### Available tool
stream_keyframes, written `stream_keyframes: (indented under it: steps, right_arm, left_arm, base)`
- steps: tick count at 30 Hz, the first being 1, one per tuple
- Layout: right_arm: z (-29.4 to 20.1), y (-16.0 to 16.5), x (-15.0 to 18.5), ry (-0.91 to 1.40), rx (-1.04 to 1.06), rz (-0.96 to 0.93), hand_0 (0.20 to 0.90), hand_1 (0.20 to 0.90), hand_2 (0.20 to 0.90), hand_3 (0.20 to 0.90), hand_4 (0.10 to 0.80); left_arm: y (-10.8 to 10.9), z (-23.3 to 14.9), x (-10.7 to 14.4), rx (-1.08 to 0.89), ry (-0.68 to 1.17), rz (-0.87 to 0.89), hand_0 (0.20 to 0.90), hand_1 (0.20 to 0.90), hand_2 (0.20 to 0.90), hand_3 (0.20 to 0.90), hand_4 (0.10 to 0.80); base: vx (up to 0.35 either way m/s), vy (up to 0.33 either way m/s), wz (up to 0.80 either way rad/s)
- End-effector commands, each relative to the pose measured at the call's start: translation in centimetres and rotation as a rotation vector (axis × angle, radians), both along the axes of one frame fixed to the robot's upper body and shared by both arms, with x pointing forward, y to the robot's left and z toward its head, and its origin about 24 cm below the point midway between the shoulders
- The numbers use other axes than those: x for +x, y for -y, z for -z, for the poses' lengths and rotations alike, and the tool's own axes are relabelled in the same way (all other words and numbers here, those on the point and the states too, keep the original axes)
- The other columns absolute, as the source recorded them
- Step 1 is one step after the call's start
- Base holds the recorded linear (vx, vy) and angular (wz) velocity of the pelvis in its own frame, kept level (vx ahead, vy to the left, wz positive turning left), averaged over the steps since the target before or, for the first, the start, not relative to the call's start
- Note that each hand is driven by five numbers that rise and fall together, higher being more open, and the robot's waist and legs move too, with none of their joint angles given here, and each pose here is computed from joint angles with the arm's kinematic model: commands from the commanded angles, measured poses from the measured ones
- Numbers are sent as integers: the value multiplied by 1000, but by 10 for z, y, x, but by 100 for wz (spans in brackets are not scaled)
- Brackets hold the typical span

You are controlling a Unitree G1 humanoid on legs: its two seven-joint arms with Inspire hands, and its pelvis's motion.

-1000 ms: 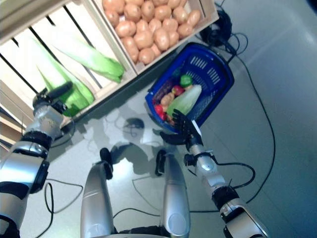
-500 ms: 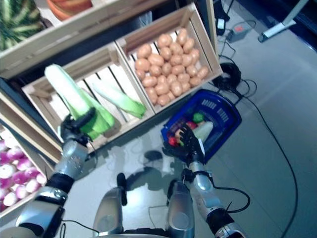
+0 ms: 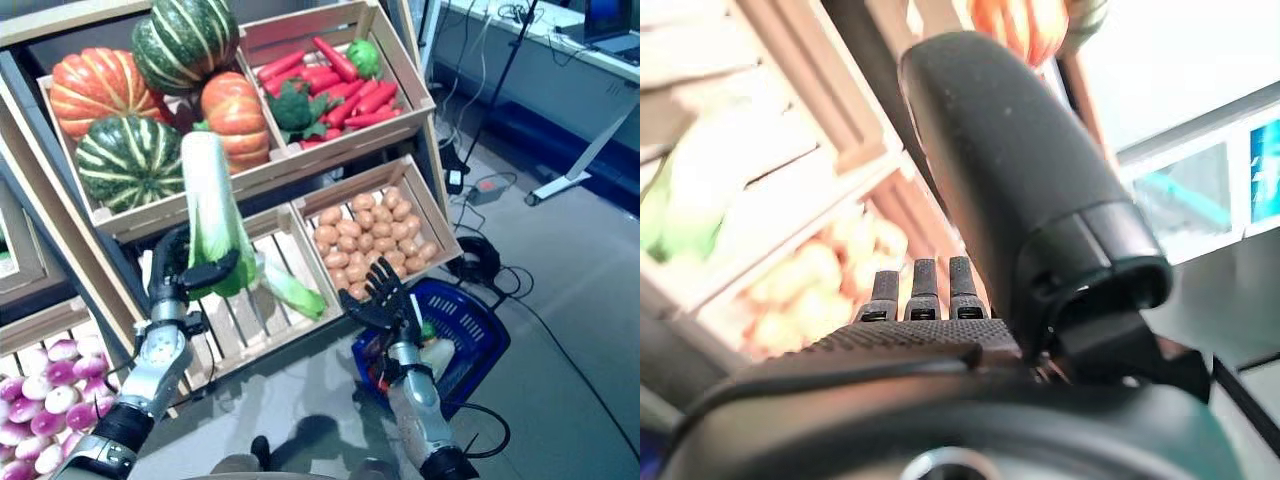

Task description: Put vegetables into the basket

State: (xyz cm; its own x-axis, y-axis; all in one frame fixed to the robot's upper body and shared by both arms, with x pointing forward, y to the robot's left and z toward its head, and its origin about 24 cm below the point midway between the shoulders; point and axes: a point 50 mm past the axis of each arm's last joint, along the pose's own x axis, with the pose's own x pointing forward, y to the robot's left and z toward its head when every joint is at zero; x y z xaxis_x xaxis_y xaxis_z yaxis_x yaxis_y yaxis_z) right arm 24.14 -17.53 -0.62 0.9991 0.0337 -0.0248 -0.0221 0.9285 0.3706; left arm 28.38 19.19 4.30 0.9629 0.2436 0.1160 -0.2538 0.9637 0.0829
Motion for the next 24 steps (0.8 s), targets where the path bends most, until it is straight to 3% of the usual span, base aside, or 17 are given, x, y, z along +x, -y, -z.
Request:
stream_keyframes:
  steps: [1, 16, 24]
  right_arm:
    - [-62, -8, 23, 337, 87, -85, 900, 900, 900, 900, 800]
    - [-124, 0, 52, 568, 146, -267, 900, 900, 900, 900, 800]
    - [-138, -11, 61, 580, 175, -373, 900, 900, 900, 900, 800]
  left_arm:
    - [8, -70, 14, 190, 352, 154, 300, 300, 300, 300, 400]
    - [46, -82, 11, 414, 436, 387, 300, 300, 300, 300, 400]
    - [54, -79, 8, 492, 442, 442, 300, 300, 300, 300, 400]
  base:
    - [-15, -89, 4]
    - [17, -39, 0]
    - [14, 3, -2]
